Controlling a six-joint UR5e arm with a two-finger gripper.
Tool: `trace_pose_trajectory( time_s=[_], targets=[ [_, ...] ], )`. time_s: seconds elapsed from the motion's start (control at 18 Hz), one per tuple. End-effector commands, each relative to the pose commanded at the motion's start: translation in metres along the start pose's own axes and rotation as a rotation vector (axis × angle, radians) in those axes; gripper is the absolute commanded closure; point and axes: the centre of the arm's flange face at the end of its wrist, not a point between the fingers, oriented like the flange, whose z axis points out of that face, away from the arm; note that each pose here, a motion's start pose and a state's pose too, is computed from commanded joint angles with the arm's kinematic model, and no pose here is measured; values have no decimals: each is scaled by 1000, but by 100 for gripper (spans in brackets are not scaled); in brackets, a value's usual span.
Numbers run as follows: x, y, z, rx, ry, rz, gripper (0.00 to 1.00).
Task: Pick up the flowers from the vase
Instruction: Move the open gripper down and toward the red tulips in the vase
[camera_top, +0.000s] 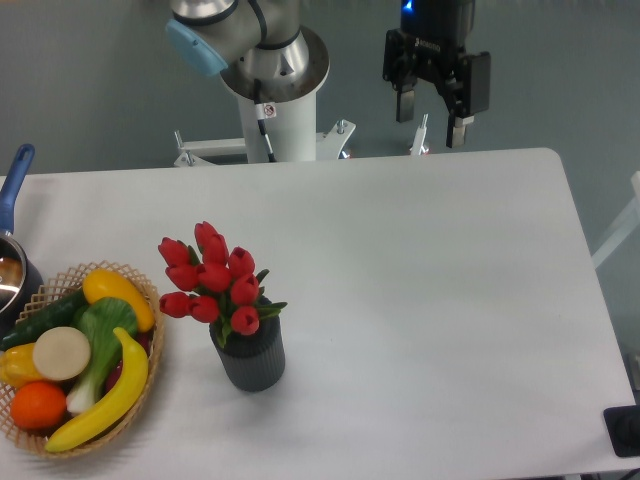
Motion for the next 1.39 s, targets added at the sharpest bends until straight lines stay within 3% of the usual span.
trace_pose_trajectory(
  time_s=[0.61, 1.22, 1.39],
  targets=[
    [5, -6, 5, 30, 9, -1, 0],
    [28, -18, 25, 114, 31, -184, 0],
    [39, -31, 41, 229, 66, -295, 0]
  ],
)
